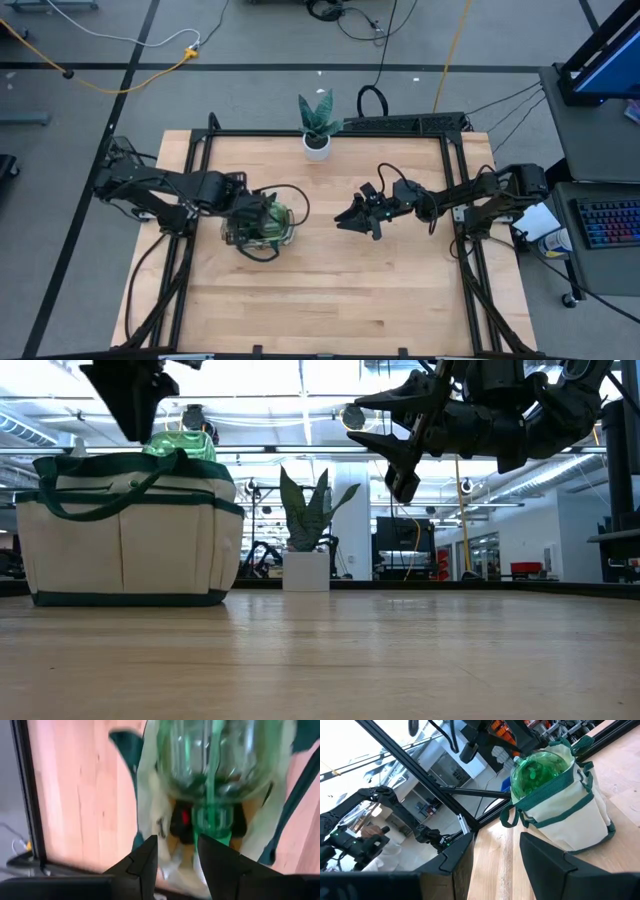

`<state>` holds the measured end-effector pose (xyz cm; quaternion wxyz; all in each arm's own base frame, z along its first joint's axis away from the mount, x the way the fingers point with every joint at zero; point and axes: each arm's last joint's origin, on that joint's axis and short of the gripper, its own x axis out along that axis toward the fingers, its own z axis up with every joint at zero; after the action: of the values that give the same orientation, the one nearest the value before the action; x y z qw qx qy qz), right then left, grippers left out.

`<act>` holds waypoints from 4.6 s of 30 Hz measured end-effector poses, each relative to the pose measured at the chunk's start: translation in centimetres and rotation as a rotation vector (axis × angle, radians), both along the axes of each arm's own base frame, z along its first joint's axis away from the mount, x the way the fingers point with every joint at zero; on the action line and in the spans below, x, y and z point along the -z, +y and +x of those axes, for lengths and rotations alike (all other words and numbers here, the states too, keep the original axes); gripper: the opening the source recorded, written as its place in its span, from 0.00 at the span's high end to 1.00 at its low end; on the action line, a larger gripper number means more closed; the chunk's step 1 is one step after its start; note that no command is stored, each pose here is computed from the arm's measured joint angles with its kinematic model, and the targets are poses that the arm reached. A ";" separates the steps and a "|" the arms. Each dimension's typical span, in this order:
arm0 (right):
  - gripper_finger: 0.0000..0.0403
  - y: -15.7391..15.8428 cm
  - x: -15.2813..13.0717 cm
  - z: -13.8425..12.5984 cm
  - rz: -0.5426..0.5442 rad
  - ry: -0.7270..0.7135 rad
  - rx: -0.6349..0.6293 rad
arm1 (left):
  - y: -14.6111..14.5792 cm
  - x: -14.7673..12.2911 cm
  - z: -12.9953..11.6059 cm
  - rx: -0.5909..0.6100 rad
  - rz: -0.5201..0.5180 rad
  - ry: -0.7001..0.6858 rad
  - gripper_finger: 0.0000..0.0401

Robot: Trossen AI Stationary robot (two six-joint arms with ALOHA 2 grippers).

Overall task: Pick & Place Garden tools in Gardening bag
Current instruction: Put the green spray bottle into the white gardening bag

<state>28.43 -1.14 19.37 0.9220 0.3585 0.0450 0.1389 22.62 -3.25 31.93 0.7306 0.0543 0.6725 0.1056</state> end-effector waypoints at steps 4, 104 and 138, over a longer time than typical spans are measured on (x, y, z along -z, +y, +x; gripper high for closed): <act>0.61 0.0 0.0 0.0 0.000 0.000 0.000 | -0.1 -0.1 0.9 0.045 -0.008 -0.082 0.64; 0.61 0.0 0.1 0.0 -0.002 0.004 -0.001 | -1.9 -0.1 -0.5 -0.138 -0.102 -0.082 0.64; 0.61 0.0 0.1 0.0 -0.002 0.004 -0.002 | -1.1 2.8 -0.4 -0.158 -0.125 -0.017 0.64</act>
<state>28.43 -1.13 19.31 0.9221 0.3579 0.0475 0.1392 22.20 -4.31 29.10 0.7276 -0.0452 0.6737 0.1211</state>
